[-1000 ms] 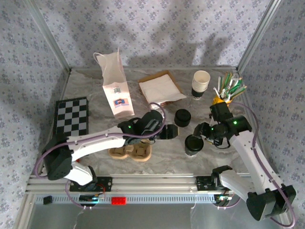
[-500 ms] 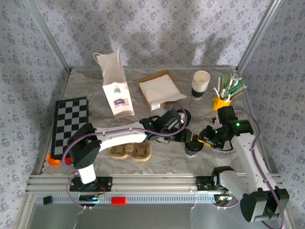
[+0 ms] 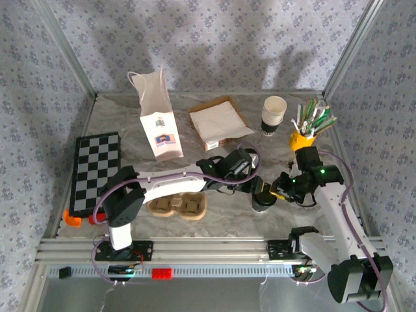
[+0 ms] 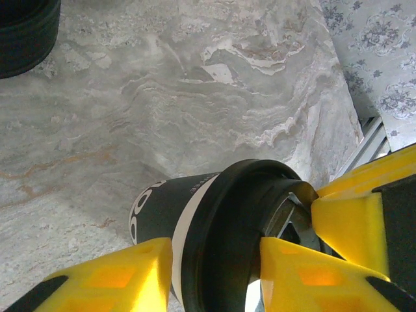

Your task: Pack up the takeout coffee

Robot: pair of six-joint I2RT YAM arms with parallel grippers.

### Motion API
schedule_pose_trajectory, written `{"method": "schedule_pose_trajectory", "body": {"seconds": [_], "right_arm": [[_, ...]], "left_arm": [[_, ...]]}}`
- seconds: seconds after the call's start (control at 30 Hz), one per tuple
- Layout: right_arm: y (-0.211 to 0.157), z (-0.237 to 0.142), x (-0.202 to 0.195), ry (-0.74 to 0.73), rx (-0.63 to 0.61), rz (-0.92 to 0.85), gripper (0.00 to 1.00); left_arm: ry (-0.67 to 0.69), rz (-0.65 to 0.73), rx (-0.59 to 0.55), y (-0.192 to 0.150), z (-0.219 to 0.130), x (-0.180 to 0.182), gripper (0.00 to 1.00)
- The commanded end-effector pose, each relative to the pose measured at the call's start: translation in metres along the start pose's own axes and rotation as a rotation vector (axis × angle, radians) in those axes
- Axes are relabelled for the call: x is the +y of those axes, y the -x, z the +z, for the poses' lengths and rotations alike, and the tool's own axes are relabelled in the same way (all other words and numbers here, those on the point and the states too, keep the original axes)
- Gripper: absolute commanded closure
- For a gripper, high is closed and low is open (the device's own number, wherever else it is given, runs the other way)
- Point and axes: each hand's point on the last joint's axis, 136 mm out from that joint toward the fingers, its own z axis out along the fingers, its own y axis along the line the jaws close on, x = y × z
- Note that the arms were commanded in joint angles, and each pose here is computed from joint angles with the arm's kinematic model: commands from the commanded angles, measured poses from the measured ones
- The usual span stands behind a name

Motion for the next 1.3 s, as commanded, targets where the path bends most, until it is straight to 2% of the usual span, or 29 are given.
{"method": "schedule_pose_trajectory", "body": {"seconds": [0.0,0.3,0.57,1.07,1.27], "right_arm": [[-0.011,0.012,-0.022,-0.098,0.036,0.037,0.75],[-0.014,0.01,-0.019,-0.135,0.033,-0.004,0.73],[0.002,-0.017,0.004,-0.093,-0.025,-0.057,0.57],[0.028,0.004,0.023,-0.017,0.0,-0.091,0.55],[0.019,0.014,0.006,-0.056,0.038,-0.072,0.58]], "left_arm": [[0.076,-0.006,0.071,-0.019,0.014,0.02,0.64],[0.163,-0.035,0.158,-0.048,0.018,0.052,0.68],[0.127,0.026,0.131,-0.041,0.017,0.035,0.7],[0.137,0.043,0.121,-0.041,0.015,0.039,0.72],[0.13,0.046,0.109,-0.036,0.013,0.035,0.73]]}}
